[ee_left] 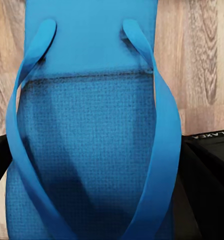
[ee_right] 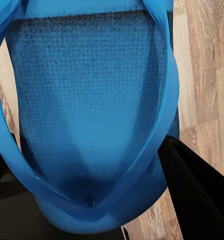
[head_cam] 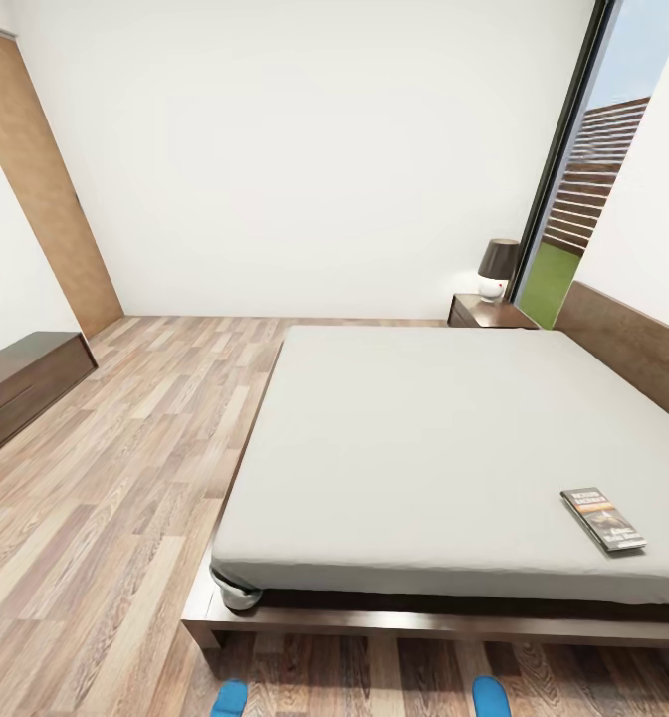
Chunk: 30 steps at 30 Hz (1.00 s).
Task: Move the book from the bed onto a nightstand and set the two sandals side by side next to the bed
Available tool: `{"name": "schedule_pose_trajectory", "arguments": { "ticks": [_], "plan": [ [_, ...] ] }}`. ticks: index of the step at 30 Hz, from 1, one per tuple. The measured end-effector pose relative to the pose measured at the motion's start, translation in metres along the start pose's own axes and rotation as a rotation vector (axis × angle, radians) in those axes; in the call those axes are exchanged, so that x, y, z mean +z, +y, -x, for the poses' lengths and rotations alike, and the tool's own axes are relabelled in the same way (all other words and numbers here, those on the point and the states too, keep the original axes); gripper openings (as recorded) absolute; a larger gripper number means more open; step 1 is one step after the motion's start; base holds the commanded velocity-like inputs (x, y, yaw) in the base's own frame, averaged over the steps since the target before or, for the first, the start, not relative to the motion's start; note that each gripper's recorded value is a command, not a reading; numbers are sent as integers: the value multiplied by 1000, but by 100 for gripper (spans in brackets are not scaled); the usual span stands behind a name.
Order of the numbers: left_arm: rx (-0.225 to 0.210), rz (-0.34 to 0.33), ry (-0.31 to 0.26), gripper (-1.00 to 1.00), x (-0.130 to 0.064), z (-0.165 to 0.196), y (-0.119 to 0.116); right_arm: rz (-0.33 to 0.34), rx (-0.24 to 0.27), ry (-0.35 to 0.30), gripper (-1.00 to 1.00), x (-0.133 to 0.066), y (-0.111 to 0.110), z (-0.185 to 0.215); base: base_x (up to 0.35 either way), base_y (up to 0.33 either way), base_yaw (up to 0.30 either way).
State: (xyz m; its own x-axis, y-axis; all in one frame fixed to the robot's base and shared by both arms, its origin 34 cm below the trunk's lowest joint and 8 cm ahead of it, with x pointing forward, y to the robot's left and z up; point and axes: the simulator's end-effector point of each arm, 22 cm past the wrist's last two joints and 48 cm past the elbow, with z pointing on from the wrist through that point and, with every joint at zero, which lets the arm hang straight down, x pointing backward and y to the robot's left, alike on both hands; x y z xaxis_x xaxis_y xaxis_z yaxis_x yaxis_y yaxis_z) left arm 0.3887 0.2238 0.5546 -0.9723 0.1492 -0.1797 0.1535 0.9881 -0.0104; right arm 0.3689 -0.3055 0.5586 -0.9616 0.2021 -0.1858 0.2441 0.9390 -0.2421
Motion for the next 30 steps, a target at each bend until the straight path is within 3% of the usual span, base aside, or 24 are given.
{"name": "schedule_pose_trajectory", "arguments": {
  "ticks": [1, 8, 30],
  "plan": [
    [-2, -4, 25, -100, 0, -19, -3, 0, 0, 0, -100, 0, 0, 0, 0, 0, 0],
    [2, -9, 39, -100, 0, -24, -5, 1, -1, 1, -100, 0, 0, -1, 0, 0, 0],
    [3, 6, 22, -100, 1, -20, -1, 1, -7, -1, -100, 0, 0, 0, 0, 0, 0]
  ]
}}
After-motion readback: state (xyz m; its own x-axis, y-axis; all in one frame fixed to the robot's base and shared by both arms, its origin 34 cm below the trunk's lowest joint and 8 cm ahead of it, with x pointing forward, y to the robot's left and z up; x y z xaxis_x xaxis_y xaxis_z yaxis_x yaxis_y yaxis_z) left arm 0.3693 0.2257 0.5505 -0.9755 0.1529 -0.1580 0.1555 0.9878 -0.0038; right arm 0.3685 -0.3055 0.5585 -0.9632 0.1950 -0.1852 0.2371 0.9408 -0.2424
